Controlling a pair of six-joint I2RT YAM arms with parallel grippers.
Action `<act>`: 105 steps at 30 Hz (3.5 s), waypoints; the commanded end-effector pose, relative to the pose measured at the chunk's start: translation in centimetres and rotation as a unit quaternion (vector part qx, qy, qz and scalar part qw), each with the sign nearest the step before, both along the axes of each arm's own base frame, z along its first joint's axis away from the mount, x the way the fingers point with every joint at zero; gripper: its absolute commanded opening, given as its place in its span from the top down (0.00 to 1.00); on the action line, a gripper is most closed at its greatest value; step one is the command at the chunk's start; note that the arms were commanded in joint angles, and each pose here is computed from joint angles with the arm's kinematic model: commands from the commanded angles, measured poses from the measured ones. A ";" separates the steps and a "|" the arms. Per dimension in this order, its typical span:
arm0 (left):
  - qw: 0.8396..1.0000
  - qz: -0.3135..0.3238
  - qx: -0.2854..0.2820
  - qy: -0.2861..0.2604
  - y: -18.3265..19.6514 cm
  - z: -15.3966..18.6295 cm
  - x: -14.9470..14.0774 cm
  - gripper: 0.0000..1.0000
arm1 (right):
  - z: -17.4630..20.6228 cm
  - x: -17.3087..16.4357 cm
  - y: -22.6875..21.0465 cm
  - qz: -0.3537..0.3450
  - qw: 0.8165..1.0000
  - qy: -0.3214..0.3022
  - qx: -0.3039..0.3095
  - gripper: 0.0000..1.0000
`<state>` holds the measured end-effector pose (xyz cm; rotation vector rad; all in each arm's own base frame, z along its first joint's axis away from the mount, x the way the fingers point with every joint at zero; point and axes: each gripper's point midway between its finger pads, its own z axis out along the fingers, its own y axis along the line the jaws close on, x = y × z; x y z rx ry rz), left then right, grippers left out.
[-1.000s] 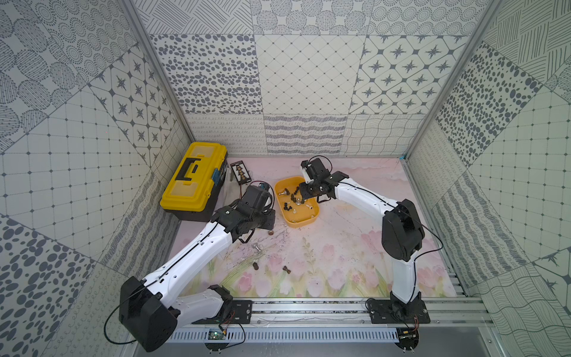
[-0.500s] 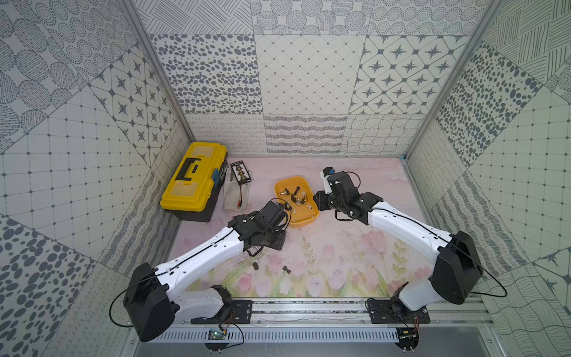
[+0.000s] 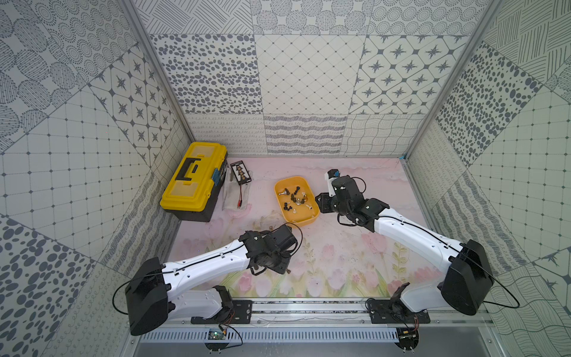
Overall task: Put the chess pieces into the storage box
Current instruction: Pick up the chess piece at the center of the board, then place the chess piece in the storage box.
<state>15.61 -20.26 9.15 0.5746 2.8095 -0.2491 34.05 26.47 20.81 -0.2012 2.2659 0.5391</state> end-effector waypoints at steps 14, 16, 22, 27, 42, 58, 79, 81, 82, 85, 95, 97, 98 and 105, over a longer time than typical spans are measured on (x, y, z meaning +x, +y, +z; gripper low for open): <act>0.985 0.161 0.013 -0.056 6.6 1.7 5.1 0.58 | 2.7 -0.3 0.2 -0.005 0.999 -0.036 0.027 0.51; 0.984 0.165 0.006 -0.066 6.7 1.6 6.1 0.58 | 2.7 -0.4 0.3 -0.003 0.999 -0.035 0.027 0.51; 0.985 0.162 -0.019 -0.061 5.7 0.3 9.1 0.59 | 2.4 -0.6 -0.2 -0.009 0.999 -0.036 0.020 0.50; 0.985 0.164 -0.008 -0.054 5.4 -1.1 12.0 0.57 | 2.3 -0.7 -0.4 -0.011 0.999 -0.038 0.017 0.49; 0.988 0.148 0.029 -0.029 4.7 -4.6 16.4 0.54 | 2.2 -0.4 -0.2 -0.011 0.999 -0.037 0.017 0.49; 0.986 0.148 0.076 0.003 5.6 -7.9 16.3 0.66 | 2.3 -0.6 -0.7 -0.016 0.999 -0.041 0.013 0.48; 0.979 0.169 0.049 -0.098 6.7 2.1 17.1 0.93 | 3.9 -0.8 -1.4 -0.025 0.997 -0.066 0.026 0.48; 0.980 0.162 0.031 -0.111 5.9 3.8 17.9 0.93 | 4.3 -0.7 -1.7 -0.031 0.996 -0.076 0.026 0.48; 0.980 0.158 0.021 -0.116 5.4 4.7 18.5 0.93 | 4.5 -0.7 -1.9 -0.034 0.996 -0.081 0.027 0.48; 0.982 0.143 0.005 -0.121 3.7 5.9 20.4 0.93 | 5.1 -0.4 -2.2 -0.045 0.994 -0.097 0.031 0.48; 0.987 0.115 0.014 -0.109 -1.0 3.6 28.0 0.91 | 5.5 -1.2 -4.1 -0.066 0.991 -0.115 0.026 0.44; 0.988 0.113 0.031 -0.097 -1.3 2.6 29.0 0.91 | 5.4 -1.1 -4.4 -0.068 0.991 -0.115 0.023 0.44; 0.989 0.110 0.031 -0.092 -1.6 2.2 29.4 0.91 | 5.4 -0.9 -4.5 -0.070 0.991 -0.115 0.019 0.44; 0.991 0.091 0.049 -0.086 -2.7 -0.2 31.8 0.86 | 4.0 -0.3 -4.4 -0.075 0.993 -0.094 0.014 0.44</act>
